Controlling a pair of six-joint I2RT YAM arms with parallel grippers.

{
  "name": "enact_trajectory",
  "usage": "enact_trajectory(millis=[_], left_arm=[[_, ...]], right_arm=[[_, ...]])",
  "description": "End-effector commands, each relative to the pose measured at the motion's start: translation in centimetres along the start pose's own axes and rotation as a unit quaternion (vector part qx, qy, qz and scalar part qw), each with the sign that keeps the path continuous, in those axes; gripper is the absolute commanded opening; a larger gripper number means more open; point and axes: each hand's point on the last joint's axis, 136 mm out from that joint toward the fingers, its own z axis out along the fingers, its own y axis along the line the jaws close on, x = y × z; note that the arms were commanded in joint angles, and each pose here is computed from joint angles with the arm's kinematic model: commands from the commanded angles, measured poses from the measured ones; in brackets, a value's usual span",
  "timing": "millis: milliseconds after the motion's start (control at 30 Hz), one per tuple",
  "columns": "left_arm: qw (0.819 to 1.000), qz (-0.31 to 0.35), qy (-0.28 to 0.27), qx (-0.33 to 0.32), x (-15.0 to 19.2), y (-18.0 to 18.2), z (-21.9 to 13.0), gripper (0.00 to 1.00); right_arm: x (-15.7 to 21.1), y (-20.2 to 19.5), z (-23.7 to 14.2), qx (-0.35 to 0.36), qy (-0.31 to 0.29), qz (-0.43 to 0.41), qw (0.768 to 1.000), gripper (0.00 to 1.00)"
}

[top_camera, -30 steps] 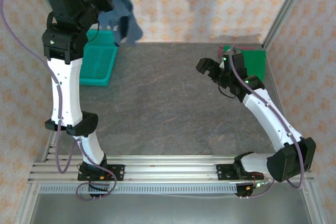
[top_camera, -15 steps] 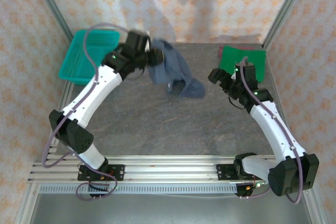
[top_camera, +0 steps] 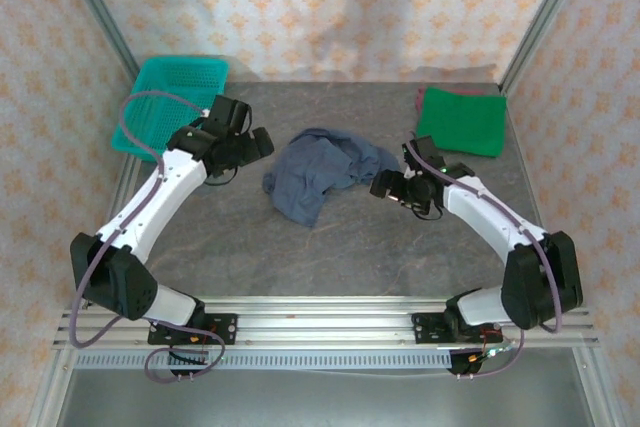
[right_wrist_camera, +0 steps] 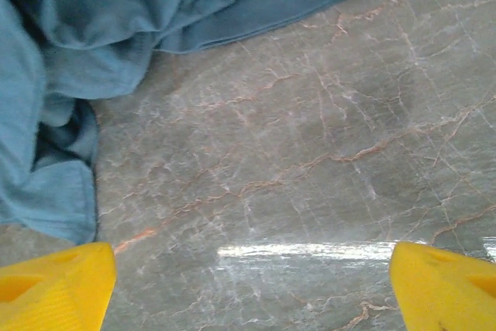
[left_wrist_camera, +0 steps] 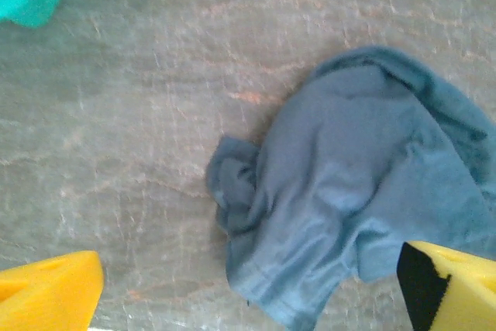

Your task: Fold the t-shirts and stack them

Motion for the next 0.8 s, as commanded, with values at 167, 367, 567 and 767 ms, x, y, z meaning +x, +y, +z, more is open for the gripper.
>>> enact_trajectory(millis=[167, 367, 567, 767], left_arm=[[0.993, -0.006, 0.115, 0.004, 8.2, 1.0, 5.2, 0.90], [0.991, -0.066, 0.114, 0.003, 8.3, 1.9, 8.4, 0.89], [0.989, -0.111, 0.093, 0.008, 6.9, 2.1, 11.0, 0.87], [0.986, -0.140, 0.085, 0.007, 5.5, 2.3, 13.2, 0.82]], right_arm=[[-1.2, 5.3, 1.3, -0.099, 0.006, -0.022, 0.995, 0.79], [2.4, 12.1, 3.0, -0.168, 0.053, -0.099, 0.979, 0.76], [6.2, 16.8, 6.4, -0.176, 0.104, -0.141, 0.969, 0.70], [8.5, 17.4, 9.3, -0.123, 0.124, -0.153, 0.973, 0.69]])
